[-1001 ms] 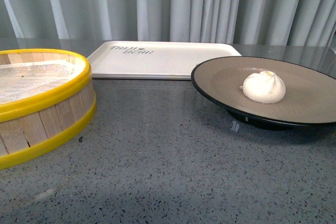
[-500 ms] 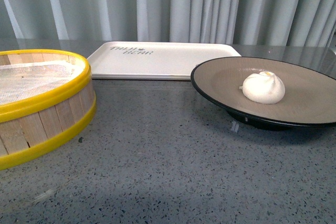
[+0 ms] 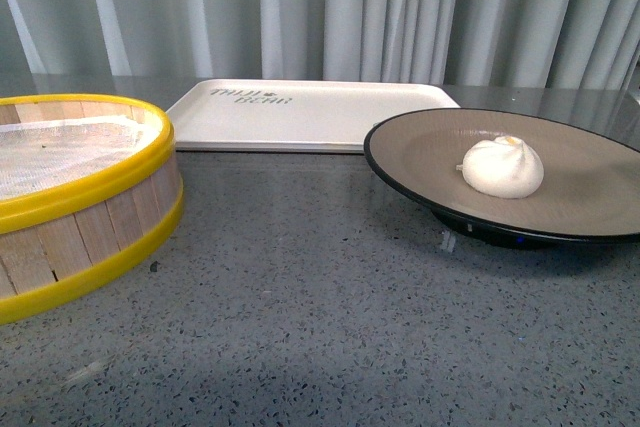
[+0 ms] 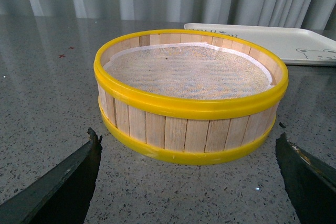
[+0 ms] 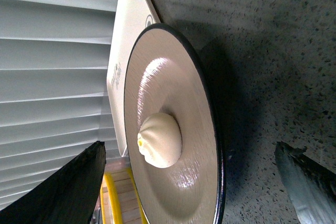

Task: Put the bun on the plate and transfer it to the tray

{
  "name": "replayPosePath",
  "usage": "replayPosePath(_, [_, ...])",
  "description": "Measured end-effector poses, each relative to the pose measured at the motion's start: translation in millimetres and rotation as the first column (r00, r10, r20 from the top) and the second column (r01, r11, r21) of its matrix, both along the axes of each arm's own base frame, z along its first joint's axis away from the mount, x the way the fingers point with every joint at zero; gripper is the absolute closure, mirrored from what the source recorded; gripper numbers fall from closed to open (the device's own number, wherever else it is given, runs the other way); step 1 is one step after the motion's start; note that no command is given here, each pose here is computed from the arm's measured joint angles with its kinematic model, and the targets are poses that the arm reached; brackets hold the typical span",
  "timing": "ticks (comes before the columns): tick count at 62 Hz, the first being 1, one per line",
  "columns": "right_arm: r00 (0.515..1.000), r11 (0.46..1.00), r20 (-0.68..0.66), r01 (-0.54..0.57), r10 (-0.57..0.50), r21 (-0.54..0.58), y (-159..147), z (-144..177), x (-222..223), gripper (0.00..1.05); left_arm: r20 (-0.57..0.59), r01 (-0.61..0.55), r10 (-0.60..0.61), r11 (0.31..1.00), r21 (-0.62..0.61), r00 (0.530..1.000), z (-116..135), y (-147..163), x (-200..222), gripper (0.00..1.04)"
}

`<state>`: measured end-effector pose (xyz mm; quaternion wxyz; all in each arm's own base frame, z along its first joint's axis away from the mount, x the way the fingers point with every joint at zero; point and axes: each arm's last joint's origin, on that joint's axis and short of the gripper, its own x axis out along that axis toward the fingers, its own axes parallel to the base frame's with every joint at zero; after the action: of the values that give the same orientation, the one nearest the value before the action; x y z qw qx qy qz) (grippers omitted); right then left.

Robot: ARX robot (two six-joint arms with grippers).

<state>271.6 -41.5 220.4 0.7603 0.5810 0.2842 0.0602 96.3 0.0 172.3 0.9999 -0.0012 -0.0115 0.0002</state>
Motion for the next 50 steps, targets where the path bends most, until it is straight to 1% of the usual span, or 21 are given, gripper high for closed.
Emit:
replayPosePath(15, [0.999,1.0,-0.022,0.025,-0.025,0.0,-2.5,-8.2,11.2,0.08,0.0,0.0,0.0,1.0,0.0,1.0,0.0,0.0,0.0,0.07])
replayPosePath(24, [1.0,1.0,-0.002,0.026,-0.026,0.007,-5.0,-8.2,20.1,0.09,0.0,0.0,0.0,1.0,0.0,1.0,0.0,0.0,0.0,0.07])
replayPosePath(27, [1.0,1.0,0.004,0.022,-0.022,0.012,-5.7,-8.1,25.0,0.17,0.0,0.0,0.0,1.0,0.0,1.0,0.0,0.0,0.0,0.07])
replayPosePath(28, [1.0,1.0,0.005,0.017,-0.017,0.014,-5.8,-8.9,26.7,0.22,0.0,0.0,0.0,1.0,0.0,1.0,0.0,0.0,0.0,0.07])
replayPosePath(31, [1.0,1.0,0.004,0.012,-0.012,0.022,-6.5,-10.0,32.2,0.33,0.0,0.0,0.0,1.0,0.0,1.0,0.0,0.0,0.0,0.07])
replayPosePath(35, [1.0,0.999,0.007,0.011,-0.011,0.031,-8.9,-10.6,45.1,0.51,0.0,0.0,0.0,1.0,0.0,1.0,0.0,0.0,0.0,0.07])
replayPosePath(38, [1.0,0.999,0.004,0.01,-0.01,0.035,-9.8,-12.9,52.4,0.61,0.0,0.0,0.0,1.0,0.0,1.0,0.0,0.0,0.0,0.07])
replayPosePath(39, [1.0,0.999,0.002,0.01,-0.01,0.038,-10.4,-14.0,55.5,0.67,0.0,0.0,0.0,1.0,0.0,1.0,0.0,0.0,0.0,0.07])
replayPosePath(46, [1.0,0.999,-0.01,0.015,-0.015,0.048,-11.4,-17.3,59.6,0.84,0.0,0.0,0.0,1.0,0.0,1.0,0.0,0.0,0.0,0.07])
replayPosePath(50, [1.0,0.998,-0.014,0.015,-0.014,0.055,-11.3,-18.1,59.2,0.97,0.0,0.0,0.0,1.0,0.0,1.0,0.0,0.0,0.0,0.07])
